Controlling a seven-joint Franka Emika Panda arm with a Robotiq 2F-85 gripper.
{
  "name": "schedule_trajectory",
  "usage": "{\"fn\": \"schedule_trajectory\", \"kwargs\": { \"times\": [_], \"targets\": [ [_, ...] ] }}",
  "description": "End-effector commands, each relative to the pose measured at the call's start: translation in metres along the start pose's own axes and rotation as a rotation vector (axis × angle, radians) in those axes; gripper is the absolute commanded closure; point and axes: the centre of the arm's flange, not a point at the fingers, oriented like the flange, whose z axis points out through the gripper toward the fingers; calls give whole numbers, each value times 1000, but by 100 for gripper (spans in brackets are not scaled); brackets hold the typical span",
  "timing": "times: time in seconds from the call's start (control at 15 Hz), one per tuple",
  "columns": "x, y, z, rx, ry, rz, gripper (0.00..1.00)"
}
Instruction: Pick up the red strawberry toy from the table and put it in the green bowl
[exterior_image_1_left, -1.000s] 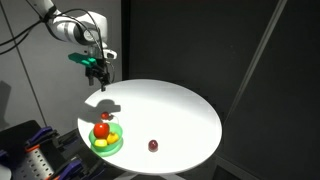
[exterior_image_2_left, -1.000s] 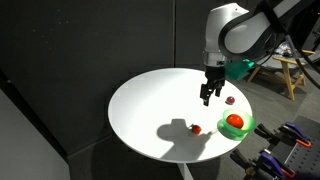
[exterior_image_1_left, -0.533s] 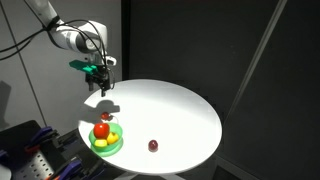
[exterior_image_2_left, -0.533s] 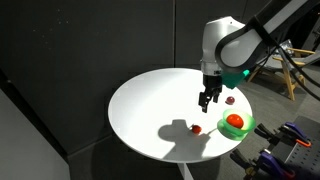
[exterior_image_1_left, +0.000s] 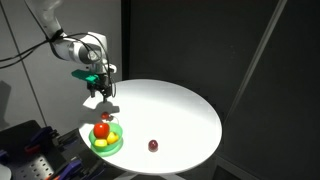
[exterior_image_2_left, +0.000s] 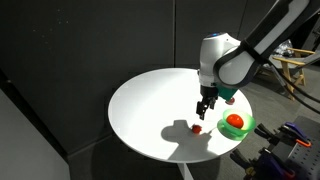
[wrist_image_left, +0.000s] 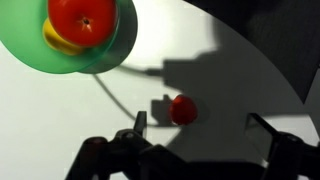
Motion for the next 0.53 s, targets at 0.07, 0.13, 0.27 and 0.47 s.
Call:
{"fn": "schedule_trajectory", "kwargs": {
  "times": [0.07, 0.13, 0.27, 0.47],
  "targets": [
    [13, -8, 27, -38, 16, 14, 0],
    [15, -8, 33, -43, 11, 17, 0],
    [21, -9, 45, -52, -2, 27, 0],
    [31, -10, 58, -53, -20, 40, 0]
  ]
}}
